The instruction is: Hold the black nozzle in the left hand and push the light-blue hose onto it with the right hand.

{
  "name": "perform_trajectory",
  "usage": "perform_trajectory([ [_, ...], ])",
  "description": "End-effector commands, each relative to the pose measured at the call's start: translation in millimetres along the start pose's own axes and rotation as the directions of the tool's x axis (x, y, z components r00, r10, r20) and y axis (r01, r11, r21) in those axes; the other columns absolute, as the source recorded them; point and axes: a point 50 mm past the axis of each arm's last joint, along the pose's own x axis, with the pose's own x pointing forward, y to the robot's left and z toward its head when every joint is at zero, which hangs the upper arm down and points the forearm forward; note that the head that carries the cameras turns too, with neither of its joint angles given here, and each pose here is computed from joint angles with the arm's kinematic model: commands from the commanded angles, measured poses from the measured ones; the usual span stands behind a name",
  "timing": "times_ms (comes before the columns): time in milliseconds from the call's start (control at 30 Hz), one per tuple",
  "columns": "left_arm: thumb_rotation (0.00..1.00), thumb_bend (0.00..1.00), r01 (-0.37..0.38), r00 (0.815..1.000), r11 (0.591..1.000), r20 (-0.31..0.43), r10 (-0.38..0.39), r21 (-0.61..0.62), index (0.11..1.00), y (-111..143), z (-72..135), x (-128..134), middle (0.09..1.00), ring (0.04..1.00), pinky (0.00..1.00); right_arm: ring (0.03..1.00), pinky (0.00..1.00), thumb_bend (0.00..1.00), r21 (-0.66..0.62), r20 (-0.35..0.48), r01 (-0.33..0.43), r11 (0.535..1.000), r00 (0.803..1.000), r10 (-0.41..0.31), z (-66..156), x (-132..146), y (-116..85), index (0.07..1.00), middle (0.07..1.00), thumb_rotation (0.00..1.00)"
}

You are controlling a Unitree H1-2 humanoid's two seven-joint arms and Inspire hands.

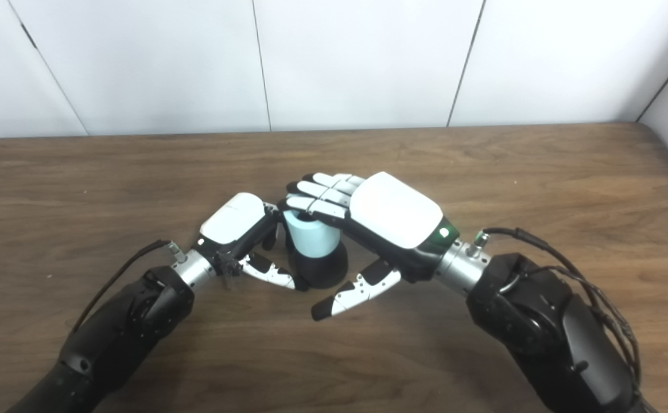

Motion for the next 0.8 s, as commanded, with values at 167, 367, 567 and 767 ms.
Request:
perform_trajectory([
  [167, 0.00, 0.52, 0.161, 0.986, 0.987, -0.043, -0.161, -0.010, 0.510, -32, -2, -12, 0.443, 0.374, 0.31, 0.916, 0.89, 0.74, 0.015, -0.012, -0.179, 0.984, 0.984, 0.179, -1, -6, 31, 0.855, 0.897, 0.89],
  [367, 0.00, 0.52, 0.161, 0.986, 0.987, -0.041, -0.162, -0.025, 0.505, -32, 0, -9, 0.448, 0.373, 0.31, 0.920, 0.89, 0.74, 0.012, -0.020, -0.177, 0.984, 0.984, 0.177, -1, -4, 31, 0.859, 0.901, 0.91],
  [567, 0.00, 0.52, 0.169, 0.985, 0.986, -0.045, -0.169, -0.015, 0.509, -30, 1, -10, 0.448, 0.377, 0.31, 0.916, 0.88, 0.73, -0.001, -0.048, -0.152, 0.988, 0.987, 0.152, -5, -4, 28, 0.854, 0.898, 0.90],
  [767, 0.00, 0.52, 0.180, 0.982, 0.983, -0.051, -0.181, -0.018, 0.516, -29, -1, -10, 0.441, 0.377, 0.31, 0.925, 0.88, 0.70, -0.026, -0.097, -0.135, 0.990, 0.986, 0.132, -11, -5, 24, 0.862, 0.906, 0.91],
])
